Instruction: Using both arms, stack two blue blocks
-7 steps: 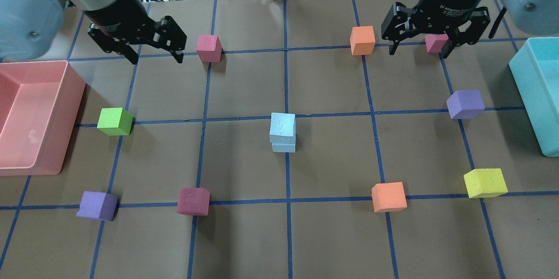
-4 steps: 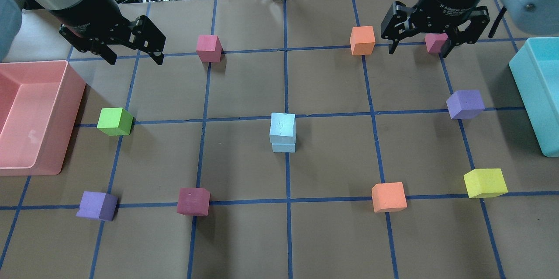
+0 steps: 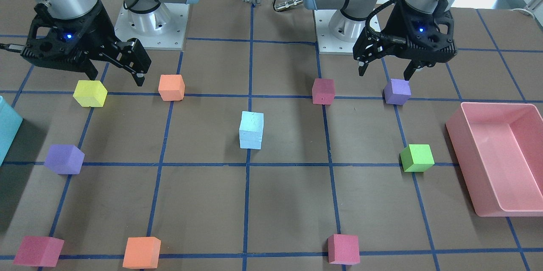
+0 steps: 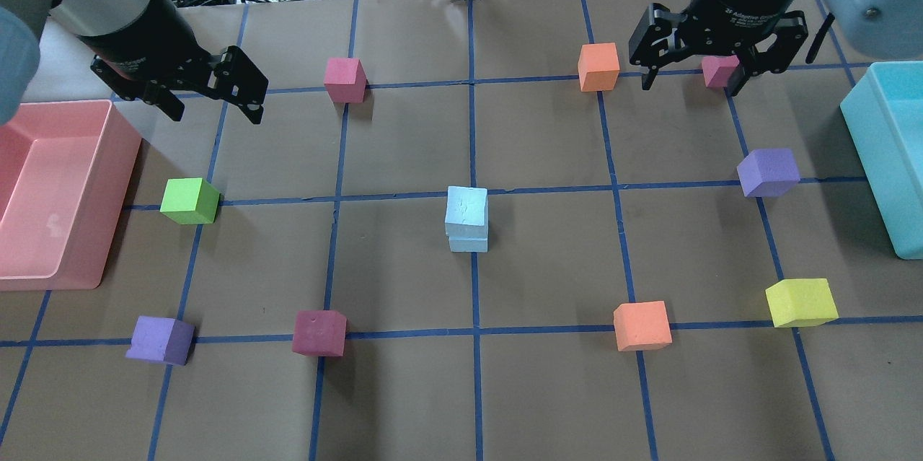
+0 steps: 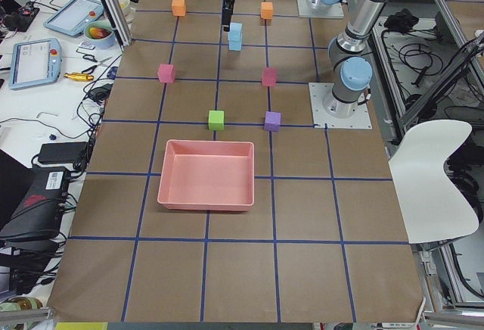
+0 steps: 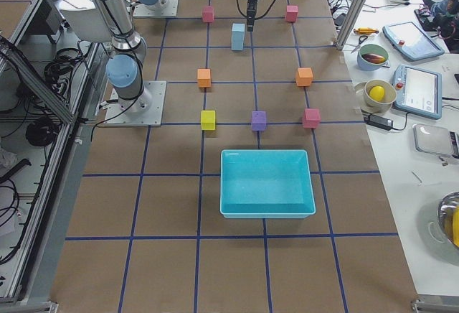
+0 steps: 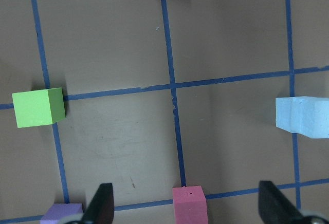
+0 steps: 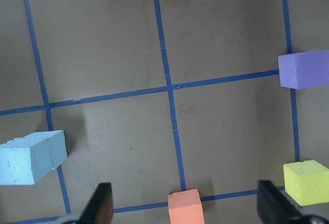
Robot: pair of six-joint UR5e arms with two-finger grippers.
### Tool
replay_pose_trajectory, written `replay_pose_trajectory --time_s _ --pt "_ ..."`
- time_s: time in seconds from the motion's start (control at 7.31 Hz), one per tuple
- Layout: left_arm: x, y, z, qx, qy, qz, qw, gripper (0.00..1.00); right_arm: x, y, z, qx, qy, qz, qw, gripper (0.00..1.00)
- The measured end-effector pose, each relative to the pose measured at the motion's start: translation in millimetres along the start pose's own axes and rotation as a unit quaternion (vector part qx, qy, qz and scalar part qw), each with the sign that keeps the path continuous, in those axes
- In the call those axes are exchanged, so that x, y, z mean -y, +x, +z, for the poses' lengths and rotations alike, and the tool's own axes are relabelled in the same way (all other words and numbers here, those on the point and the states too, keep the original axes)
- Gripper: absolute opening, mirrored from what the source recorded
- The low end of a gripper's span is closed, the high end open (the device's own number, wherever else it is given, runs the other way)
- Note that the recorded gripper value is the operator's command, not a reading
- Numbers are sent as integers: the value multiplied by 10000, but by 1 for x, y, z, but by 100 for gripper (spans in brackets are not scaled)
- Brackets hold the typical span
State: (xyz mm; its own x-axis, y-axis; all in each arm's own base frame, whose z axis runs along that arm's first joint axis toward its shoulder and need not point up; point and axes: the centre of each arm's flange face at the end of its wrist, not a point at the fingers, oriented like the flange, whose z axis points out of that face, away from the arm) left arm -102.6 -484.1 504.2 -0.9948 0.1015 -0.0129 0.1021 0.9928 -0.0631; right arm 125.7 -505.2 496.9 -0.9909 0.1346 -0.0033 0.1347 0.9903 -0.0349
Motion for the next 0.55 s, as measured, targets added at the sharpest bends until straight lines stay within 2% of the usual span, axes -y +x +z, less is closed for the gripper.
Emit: replay_pose_trajectory --time_s 0.55 --pt "-2 -1 0 62 -4 14 10000 100 -1 1 1 -14 -5 2 10000 100"
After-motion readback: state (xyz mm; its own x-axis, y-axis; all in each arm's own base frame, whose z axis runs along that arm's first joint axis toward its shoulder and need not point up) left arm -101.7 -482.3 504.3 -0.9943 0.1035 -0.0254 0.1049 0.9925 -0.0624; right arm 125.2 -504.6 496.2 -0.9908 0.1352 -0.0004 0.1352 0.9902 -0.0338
